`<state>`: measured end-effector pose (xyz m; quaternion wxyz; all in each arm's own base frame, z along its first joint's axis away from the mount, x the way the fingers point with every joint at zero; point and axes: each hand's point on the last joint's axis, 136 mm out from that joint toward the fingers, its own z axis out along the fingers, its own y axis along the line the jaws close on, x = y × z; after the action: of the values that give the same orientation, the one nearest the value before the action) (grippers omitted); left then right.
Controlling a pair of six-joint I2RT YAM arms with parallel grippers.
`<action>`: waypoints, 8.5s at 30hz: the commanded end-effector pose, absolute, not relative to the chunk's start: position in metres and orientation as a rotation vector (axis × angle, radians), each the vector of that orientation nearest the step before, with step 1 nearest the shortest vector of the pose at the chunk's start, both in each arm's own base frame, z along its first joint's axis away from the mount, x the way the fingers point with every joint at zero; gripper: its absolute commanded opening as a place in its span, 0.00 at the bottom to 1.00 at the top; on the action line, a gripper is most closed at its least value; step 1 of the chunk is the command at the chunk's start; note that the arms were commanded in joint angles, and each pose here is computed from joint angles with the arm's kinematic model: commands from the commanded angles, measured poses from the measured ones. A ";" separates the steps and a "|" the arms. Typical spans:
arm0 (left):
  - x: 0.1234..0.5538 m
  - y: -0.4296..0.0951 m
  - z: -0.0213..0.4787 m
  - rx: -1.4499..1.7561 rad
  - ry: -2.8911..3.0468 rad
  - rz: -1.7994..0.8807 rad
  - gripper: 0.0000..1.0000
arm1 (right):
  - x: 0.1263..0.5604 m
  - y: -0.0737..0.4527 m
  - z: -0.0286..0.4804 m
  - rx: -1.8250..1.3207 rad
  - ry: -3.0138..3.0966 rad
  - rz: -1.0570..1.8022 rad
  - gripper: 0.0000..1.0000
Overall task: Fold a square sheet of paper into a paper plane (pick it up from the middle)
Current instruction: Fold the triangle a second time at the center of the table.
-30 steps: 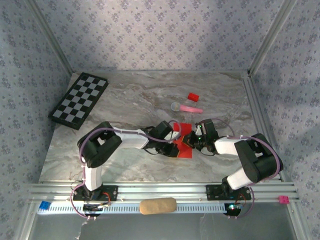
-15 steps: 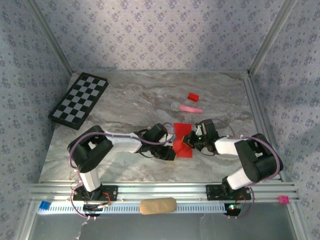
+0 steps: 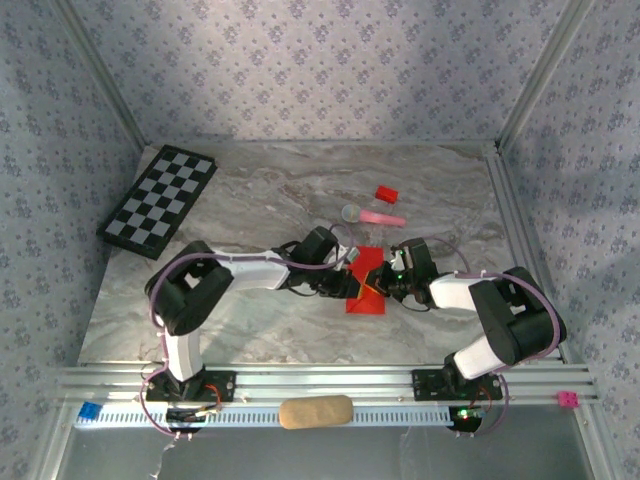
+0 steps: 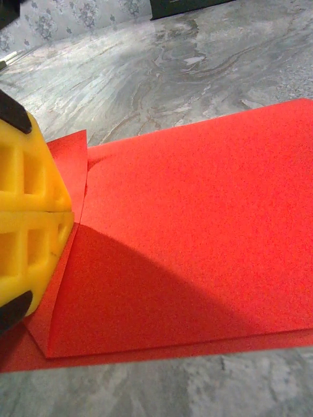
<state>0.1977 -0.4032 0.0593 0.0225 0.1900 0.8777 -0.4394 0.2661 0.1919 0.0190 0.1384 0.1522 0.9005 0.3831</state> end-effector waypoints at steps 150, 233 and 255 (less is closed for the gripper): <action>0.187 -0.376 -0.007 0.475 2.963 -0.914 0.01 | 0.239 0.167 -0.017 0.459 2.730 1.003 0.00; 0.174 -0.395 0.019 0.691 2.807 -1.094 0.07 | 0.264 0.194 0.012 0.327 2.689 1.008 0.09; 0.191 -0.397 0.037 0.526 2.786 -1.207 0.09 | 0.252 0.181 -0.009 0.379 2.752 0.940 0.02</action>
<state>0.1935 -0.3958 0.0454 0.0510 0.1777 0.9041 -0.3854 0.2693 0.1999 0.0187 0.1349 0.1046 0.9140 0.3680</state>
